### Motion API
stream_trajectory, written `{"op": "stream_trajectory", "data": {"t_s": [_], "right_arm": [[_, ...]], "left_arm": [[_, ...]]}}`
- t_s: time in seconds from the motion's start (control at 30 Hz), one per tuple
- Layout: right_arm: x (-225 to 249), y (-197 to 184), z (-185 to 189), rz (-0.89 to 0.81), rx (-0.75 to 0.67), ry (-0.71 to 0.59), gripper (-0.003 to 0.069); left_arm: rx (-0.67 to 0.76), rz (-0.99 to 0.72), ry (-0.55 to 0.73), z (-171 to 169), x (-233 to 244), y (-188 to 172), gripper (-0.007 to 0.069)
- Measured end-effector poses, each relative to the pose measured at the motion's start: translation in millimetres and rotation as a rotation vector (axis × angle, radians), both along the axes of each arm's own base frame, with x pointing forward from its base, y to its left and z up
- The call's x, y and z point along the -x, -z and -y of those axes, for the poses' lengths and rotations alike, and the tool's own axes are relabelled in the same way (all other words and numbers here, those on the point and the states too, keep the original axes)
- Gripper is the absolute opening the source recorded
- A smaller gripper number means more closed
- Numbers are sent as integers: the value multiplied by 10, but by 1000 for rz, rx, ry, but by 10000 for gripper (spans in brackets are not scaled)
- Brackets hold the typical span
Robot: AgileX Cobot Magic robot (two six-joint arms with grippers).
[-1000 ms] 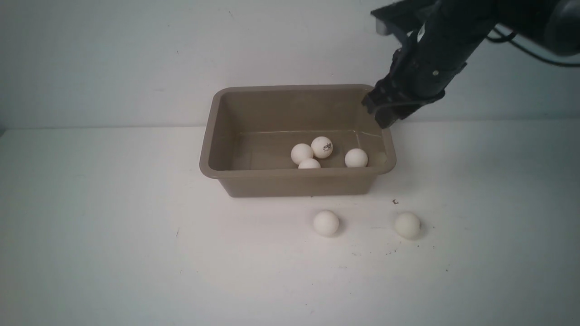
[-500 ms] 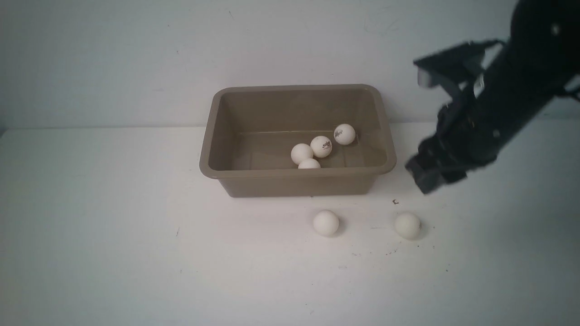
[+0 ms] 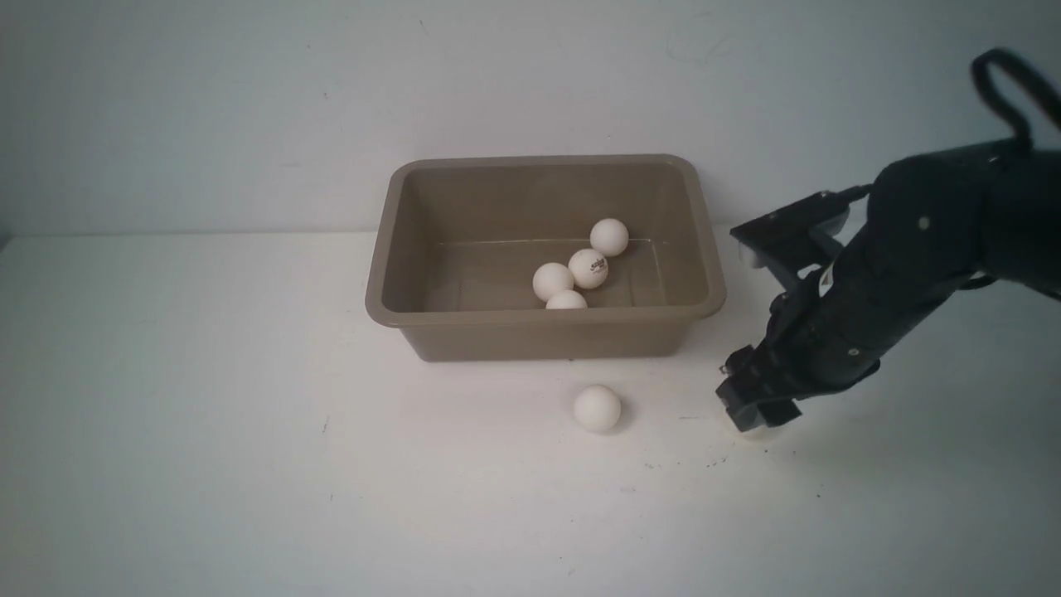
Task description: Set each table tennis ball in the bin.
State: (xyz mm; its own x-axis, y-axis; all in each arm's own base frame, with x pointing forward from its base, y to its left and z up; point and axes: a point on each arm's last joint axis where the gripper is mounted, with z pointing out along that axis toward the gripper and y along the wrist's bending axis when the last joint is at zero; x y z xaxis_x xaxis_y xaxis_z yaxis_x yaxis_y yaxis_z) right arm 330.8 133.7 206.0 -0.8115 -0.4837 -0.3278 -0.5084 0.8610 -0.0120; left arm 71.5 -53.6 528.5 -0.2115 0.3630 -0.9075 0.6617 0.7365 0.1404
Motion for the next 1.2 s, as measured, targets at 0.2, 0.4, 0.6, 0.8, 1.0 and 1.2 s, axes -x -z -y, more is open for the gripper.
{"op": "stream_trajectory", "data": {"t_s": [0.2, 0.4, 0.6, 0.8, 1.0, 1.2], "right_arm": [[-115, 184, -21, 33, 12, 7, 480], [-173, 327, -33, 37, 26, 1, 482], [-212, 384, -46, 57, 21, 0, 482], [-238, 388, -57, 82, 11, 0, 401], [-246, 378, -59, 87, 11, -3, 267], [-259, 365, -64, 97, 8, -4, 232]], "left_arm": [[1, 0, 1, 1, 0, 0, 363], [1, 0, 1, 1, 0, 0, 363], [1, 0, 1, 1, 1, 0, 363], [2, -1, 2, 2, 1, -1, 363], [2, -1, 3, 2, 2, -1, 363], [3, -1, 3, 3, 2, -1, 363]]}}
